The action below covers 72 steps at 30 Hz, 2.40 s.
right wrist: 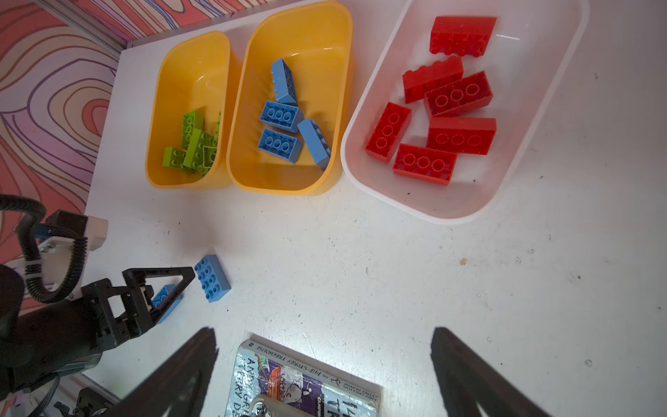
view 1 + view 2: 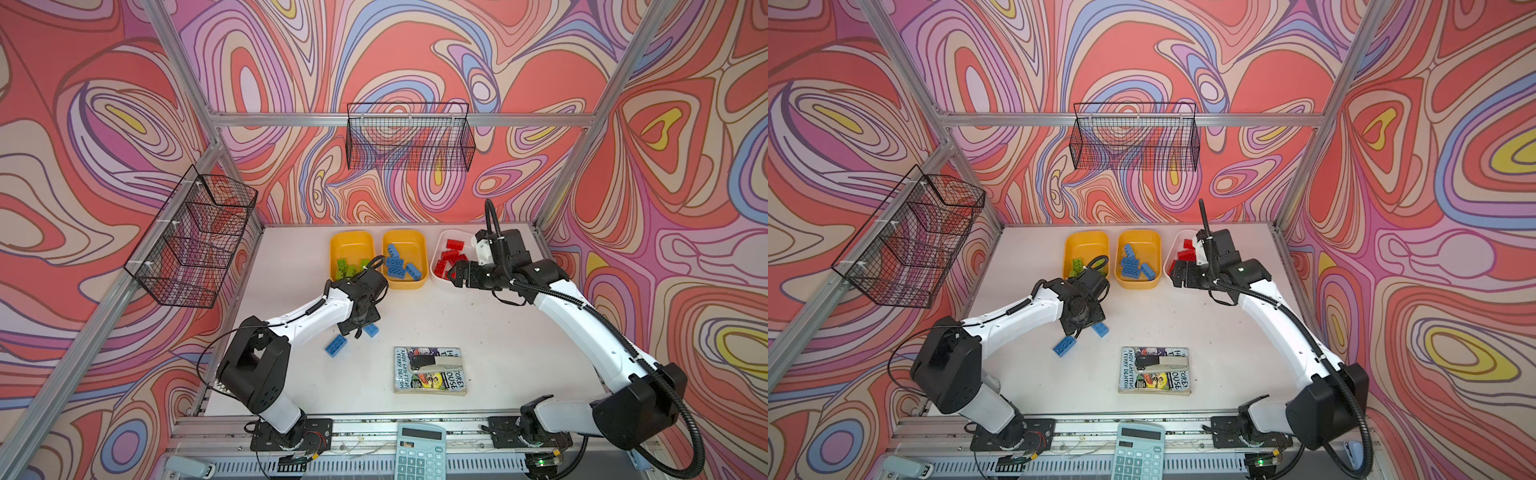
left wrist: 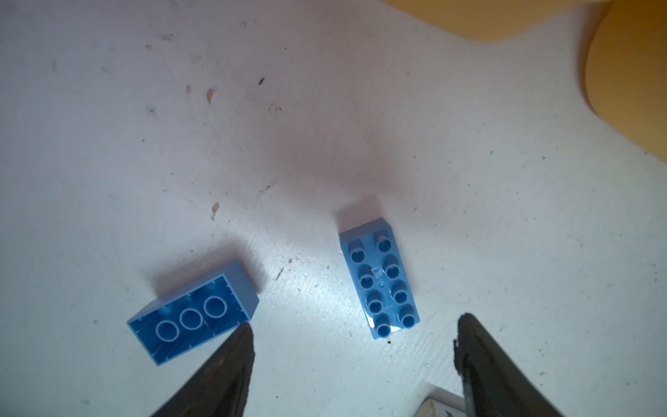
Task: Sort the legos into containers by color
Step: 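Lower the left gripper and grasp another blue brick near the book, then carry the blue brick into the yellow bin of blue bricks and release it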
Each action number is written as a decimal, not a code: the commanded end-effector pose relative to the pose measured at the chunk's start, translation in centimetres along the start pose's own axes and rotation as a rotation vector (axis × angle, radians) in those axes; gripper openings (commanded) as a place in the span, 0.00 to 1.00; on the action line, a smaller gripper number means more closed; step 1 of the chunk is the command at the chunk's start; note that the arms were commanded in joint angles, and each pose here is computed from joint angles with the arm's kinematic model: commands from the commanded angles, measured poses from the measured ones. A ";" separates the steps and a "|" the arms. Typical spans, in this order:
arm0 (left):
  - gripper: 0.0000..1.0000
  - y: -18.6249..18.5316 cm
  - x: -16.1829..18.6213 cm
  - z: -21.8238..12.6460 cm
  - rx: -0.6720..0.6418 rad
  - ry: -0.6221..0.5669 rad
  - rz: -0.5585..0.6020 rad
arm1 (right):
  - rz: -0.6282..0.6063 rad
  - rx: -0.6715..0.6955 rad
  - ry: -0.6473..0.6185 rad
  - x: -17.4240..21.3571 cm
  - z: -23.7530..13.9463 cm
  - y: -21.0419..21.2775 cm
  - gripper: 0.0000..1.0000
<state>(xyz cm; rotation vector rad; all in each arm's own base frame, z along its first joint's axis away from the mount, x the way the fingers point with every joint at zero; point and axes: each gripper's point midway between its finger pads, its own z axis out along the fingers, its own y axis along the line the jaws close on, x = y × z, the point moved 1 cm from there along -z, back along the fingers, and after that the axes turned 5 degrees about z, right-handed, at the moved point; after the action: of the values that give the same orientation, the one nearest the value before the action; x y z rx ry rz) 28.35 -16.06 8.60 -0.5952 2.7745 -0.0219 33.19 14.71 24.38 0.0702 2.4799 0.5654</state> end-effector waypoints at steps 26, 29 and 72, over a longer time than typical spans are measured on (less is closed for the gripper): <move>0.36 -0.4 2.4 6.3 -0.116 0.126 -0.077 | -0.022 0.043 -0.028 1.5 -2.7 -1.3 0.98; 0.27 -0.6 2.3 6.3 -0.115 0.133 -0.058 | -0.024 0.044 -0.024 1.2 -2.3 -1.2 0.98; 0.55 -14.6 -16.0 -4.2 0.260 -0.178 0.179 | 0.001 0.032 -0.110 -4.8 -0.3 0.7 0.98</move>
<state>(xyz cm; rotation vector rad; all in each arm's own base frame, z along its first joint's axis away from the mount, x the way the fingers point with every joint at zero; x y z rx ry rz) 48.92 -24.50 15.28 -0.3020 2.6240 -0.2923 36.02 14.23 27.25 0.0948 2.3972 0.4915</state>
